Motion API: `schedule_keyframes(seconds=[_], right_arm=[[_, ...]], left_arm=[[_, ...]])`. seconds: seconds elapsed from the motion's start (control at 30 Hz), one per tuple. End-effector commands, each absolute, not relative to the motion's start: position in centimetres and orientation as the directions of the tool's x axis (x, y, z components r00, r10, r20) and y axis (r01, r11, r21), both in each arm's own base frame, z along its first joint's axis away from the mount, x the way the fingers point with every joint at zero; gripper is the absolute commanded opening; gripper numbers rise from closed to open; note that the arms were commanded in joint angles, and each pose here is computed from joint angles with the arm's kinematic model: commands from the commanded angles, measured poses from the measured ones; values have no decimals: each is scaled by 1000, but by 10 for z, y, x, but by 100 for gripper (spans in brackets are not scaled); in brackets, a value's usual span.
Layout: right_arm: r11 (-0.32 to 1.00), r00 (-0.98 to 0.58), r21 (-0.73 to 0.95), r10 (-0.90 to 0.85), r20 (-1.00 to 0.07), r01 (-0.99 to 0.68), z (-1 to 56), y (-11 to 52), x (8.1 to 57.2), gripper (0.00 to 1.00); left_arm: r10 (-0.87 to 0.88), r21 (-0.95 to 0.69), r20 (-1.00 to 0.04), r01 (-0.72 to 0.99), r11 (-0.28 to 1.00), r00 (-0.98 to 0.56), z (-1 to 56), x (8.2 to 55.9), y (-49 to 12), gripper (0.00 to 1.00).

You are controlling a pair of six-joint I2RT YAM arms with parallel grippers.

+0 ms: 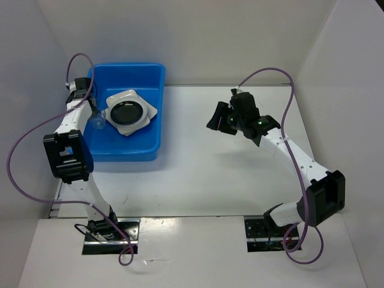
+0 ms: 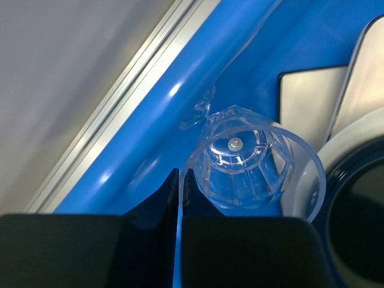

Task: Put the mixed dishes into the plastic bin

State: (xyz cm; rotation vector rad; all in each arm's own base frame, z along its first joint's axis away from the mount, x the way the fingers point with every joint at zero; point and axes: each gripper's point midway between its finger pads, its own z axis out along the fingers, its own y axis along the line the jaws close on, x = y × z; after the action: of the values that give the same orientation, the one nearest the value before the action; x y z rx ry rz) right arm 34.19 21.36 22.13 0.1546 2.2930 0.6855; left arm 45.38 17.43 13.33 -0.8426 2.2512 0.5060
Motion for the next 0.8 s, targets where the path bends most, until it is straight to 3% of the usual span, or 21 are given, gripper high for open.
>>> schedule_keyframes(seconds=[0.0, 0.27, 0.43, 0.63, 0.67, 0.77], right_arm=[[844, -730, 523, 282, -623, -120, 221, 219, 348, 61], [841, -734, 520, 261, -627, -146, 217, 223, 349, 61], [845, -721, 513, 260, -643, -153, 221, 219, 347, 61], [854, -720, 499, 252, -647, -149, 219, 216, 347, 61], [854, -720, 499, 252, -647, -149, 219, 216, 347, 61], [854, -720, 499, 252, -647, -149, 219, 216, 347, 61]], left_arm=[[-420, 139, -736, -725, 675, -532, 155, 433, 191, 0], [-422, 138, -744, -737, 662, -519, 172, 424, 195, 0], [-438, 169, -696, -722, 671, -570, 146, 418, 192, 1], [-437, 154, -687, -704, 693, -580, 141, 420, 187, 21], [-437, 154, -687, -704, 693, -580, 141, 420, 187, 31], [-436, 116, -704, -696, 708, -561, 152, 424, 183, 32]])
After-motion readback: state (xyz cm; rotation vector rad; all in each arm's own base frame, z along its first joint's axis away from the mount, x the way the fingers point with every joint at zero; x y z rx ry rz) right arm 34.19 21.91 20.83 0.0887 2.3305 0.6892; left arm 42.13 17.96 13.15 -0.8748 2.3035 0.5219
